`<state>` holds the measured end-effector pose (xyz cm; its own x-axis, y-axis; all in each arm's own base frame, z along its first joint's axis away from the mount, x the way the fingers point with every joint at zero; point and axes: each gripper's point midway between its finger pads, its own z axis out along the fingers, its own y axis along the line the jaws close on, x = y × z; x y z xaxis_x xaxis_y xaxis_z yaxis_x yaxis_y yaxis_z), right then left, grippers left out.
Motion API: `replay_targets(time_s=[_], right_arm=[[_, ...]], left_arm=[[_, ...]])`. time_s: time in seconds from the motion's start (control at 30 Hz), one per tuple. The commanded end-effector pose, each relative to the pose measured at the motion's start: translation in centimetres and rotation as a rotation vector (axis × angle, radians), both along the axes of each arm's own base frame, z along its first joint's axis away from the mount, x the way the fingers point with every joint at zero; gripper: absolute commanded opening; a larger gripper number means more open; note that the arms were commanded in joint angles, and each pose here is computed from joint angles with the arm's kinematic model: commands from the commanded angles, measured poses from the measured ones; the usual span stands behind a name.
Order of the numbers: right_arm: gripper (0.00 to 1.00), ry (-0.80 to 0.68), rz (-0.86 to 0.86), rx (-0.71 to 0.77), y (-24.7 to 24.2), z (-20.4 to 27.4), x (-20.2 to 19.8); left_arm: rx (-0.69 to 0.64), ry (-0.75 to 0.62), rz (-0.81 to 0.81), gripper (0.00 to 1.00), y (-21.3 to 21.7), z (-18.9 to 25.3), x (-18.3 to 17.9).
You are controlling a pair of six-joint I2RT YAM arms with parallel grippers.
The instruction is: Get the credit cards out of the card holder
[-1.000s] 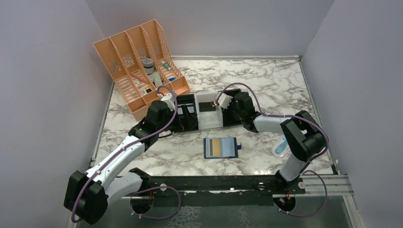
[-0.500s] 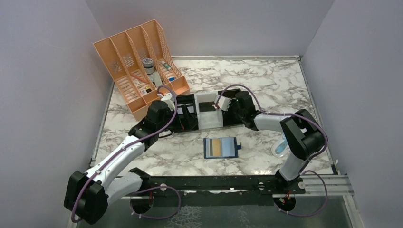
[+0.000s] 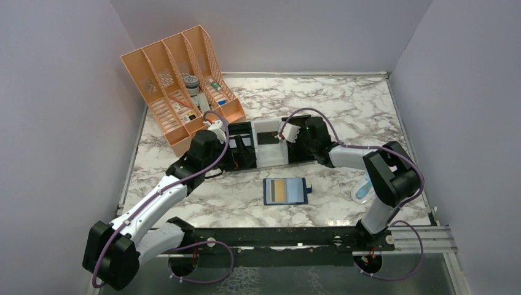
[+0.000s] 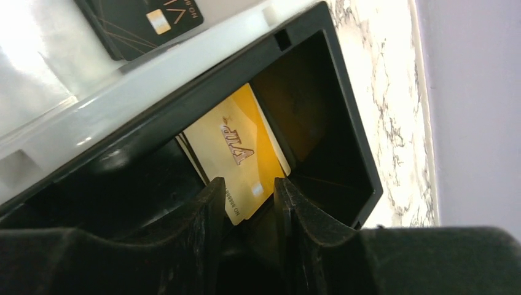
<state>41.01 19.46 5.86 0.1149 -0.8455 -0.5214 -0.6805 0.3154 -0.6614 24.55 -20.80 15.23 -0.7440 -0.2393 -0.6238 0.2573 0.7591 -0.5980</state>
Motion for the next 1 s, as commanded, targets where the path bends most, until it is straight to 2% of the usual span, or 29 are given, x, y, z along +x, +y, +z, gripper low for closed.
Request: replay_targets(time_s=[0.0,0.2,0.33,0.6,0.8,0.9,0.97], right_arm=[[0.36,-0.075,-0.087,0.100,0.1,3.0,1.9],[0.37,-0.130,-0.132,0.354,1.1,8.4,1.3],[0.35,-0.102,-0.268,0.532,0.4,10.4,1.0],[0.30,0.146,-0.553,0.904,-0.7,11.7,-2.9],[0.30,0.285,-0.472,1.107,0.8,14.0,-6.9],[0.29,0.456,-0.455,1.210,2.4,13.8,-9.2],[0.28,0.589,-0.376,1.241,4.2,13.5,-11.1]], left_arm=[[-0.020,-0.021,0.001,0.99,-0.2,1.2,0.2],[-0.047,-0.013,-0.012,0.99,-0.7,1.2,0.3],[-0.052,-0.006,-0.021,0.99,-0.9,0.9,0.3],[-0.060,-0.002,-0.043,0.99,-1.3,0.6,0.2],[-0.072,0.017,-0.065,0.99,-1.8,-0.1,0.1],[-0.083,0.027,-0.070,0.99,-2.0,-0.6,0.1],[-0.092,0.040,-0.078,0.99,-2.2,-0.9,-0.1]])
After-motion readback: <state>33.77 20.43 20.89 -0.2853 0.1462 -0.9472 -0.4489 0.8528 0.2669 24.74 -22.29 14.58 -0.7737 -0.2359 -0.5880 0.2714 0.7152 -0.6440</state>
